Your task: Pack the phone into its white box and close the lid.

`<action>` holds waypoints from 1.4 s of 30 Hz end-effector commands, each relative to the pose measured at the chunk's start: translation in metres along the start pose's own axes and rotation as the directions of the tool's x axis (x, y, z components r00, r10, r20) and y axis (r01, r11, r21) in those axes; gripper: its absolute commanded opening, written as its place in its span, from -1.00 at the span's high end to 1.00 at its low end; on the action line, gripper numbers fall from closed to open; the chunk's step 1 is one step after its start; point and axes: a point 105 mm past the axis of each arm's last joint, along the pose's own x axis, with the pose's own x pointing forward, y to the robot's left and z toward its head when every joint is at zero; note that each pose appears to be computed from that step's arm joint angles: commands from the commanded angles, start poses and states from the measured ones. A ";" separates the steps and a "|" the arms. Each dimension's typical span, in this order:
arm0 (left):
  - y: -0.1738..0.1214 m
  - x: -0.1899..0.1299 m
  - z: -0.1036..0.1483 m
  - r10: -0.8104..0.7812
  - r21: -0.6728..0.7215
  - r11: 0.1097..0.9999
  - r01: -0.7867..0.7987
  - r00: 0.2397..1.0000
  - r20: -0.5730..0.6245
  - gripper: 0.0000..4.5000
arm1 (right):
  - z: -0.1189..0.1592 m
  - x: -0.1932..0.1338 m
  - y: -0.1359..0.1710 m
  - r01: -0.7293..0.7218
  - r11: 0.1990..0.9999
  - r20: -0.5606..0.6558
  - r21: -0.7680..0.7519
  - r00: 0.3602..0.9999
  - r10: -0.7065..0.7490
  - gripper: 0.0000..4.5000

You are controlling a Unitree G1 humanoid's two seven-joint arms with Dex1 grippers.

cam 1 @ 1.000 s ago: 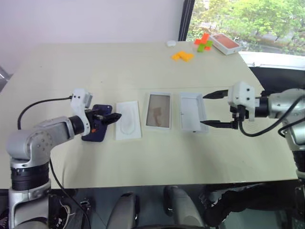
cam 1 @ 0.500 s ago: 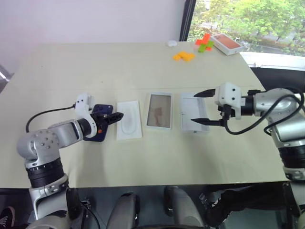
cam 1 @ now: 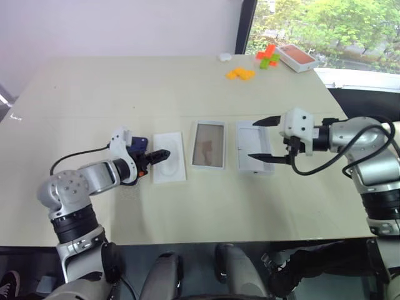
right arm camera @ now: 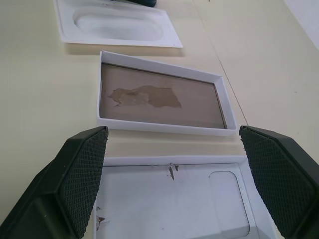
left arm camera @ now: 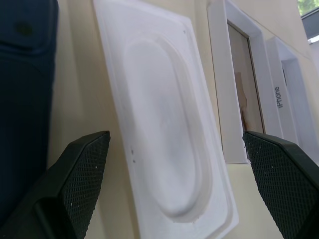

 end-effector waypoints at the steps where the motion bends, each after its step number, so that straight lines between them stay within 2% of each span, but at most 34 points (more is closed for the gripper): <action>1: 0.004 -0.004 0.006 0.014 -0.004 1.000 -0.014 0.999 0.034 -1.00 | 0.015 -0.005 -0.008 0.034 0.998 0.029 -0.050 0.999 -0.033 -0.97; 3: 0.007 -0.003 0.003 0.012 -0.023 1.000 -0.011 0.999 0.035 -1.00 | 0.016 -0.005 -0.007 0.037 0.998 0.032 -0.051 0.999 -0.036 -0.97; 4: 0.008 -0.002 0.002 0.013 -0.030 0.999 -0.012 0.999 0.035 -0.77 | 0.016 -0.005 -0.007 0.039 0.998 0.035 -0.050 0.999 -0.037 -1.00; 6: 0.009 -0.001 -0.001 0.001 -0.058 0.998 0.001 0.999 0.042 -0.45 | 0.017 -0.005 -0.006 0.038 0.998 0.036 -0.051 0.999 -0.036 -1.00; 12: 0.012 0.002 -0.002 -0.006 -0.094 0.996 0.012 0.998 0.060 0.90 | 0.022 -0.004 -0.007 0.039 0.997 0.043 -0.060 0.998 -0.037 -1.00; 13: 0.012 0.002 -0.002 -0.006 -0.101 0.995 0.012 0.998 0.062 0.98 | 0.024 -0.004 -0.007 0.040 0.997 0.046 -0.063 0.998 -0.037 -1.00; 21: 0.008 -0.007 0.004 -0.076 -0.137 0.987 0.088 0.992 0.097 0.98 | 0.027 -0.005 -0.008 0.045 0.997 0.053 -0.064 0.998 -0.042 -1.00; 25: 0.002 -0.021 0.021 -0.127 -0.129 0.981 0.143 0.984 0.123 0.98 | 0.022 -0.008 -0.006 0.038 0.999 0.051 -0.029 0.998 -0.036 -1.00; 30: -0.012 -0.024 0.045 -0.169 -0.104 0.977 0.186 0.973 0.157 0.98 | 0.021 -0.015 0.000 0.005 0.995 0.142 0.098 0.990 -0.019 -1.00; 32: -0.026 -0.020 0.050 -0.215 -0.085 0.970 0.229 0.965 0.154 0.98 | 0.021 -0.018 0.004 -0.014 0.988 0.178 0.152 0.984 -0.013 -1.00; 36: -0.046 -0.001 0.043 -0.247 -0.073 0.965 0.254 0.965 0.091 0.98 | 0.013 -0.017 0.005 0.004 0.989 0.149 0.146 0.989 -0.026 -1.00; 42: -0.071 0.038 0.031 -0.257 -0.066 0.964 0.256 0.966 -0.010 0.98 | 0.015 -0.018 0.015 -0.019 0.982 0.169 0.186 0.986 -0.013 -1.00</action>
